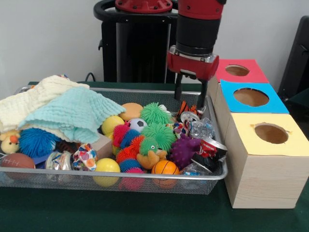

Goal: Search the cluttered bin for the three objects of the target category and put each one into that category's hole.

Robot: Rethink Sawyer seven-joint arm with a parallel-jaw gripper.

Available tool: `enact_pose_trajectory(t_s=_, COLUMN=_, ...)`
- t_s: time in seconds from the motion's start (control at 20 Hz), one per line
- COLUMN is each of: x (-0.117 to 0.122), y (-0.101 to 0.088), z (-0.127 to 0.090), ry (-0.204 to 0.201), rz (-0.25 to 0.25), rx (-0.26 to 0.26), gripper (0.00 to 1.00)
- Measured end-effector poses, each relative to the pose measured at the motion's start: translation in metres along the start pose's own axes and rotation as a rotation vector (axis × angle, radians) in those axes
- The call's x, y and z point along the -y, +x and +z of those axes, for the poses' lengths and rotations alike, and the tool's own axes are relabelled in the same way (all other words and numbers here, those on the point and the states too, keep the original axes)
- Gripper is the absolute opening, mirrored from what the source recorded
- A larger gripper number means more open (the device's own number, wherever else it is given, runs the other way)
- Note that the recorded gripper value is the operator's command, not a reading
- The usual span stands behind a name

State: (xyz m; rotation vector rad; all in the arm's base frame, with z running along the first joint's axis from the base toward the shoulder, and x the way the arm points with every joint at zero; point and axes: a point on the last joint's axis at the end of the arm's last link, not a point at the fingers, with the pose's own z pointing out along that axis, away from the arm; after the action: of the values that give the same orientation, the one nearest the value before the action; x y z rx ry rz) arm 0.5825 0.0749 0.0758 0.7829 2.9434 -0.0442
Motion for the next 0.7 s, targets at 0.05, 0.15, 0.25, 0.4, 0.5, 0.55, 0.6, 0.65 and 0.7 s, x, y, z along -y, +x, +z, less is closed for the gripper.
enact_pose_trajectory(t_s=0.05, x=-0.004, y=0.001, z=0.002, ry=0.000, rz=0.002, rx=0.002, gripper=1.00)
enact_pose_trajectory(t_s=0.15, x=-0.014, y=0.000, z=0.009, ry=0.001, rz=0.011, rx=0.004, gripper=1.00)
enact_pose_trajectory(t_s=0.25, x=-0.021, y=-0.003, z=0.016, ry=-0.001, rz=0.022, rx=0.006, gripper=1.00)
enact_pose_trajectory(t_s=0.4, x=-0.024, y=-0.011, z=0.027, ry=0.001, rz=0.046, rx=0.008, gripper=1.00)
enact_pose_trajectory(t_s=0.5, x=-0.022, y=-0.018, z=0.032, ry=0.004, rz=0.064, rx=0.010, gripper=1.00)
enact_pose_trajectory(t_s=0.55, x=-0.021, y=-0.021, z=0.034, ry=0.005, rz=0.071, rx=0.011, gripper=1.00)
enact_pose_trajectory(t_s=0.6, x=-0.020, y=-0.023, z=0.035, ry=0.006, rz=0.075, rx=0.011, gripper=1.00)
enact_pose_trajectory(t_s=0.65, x=-0.019, y=-0.024, z=0.036, ry=0.006, rz=0.079, rx=0.011, gripper=1.00)
enact_pose_trajectory(t_s=0.7, x=-0.018, y=-0.026, z=0.037, ry=0.007, rz=0.086, rx=0.011, gripper=1.00)
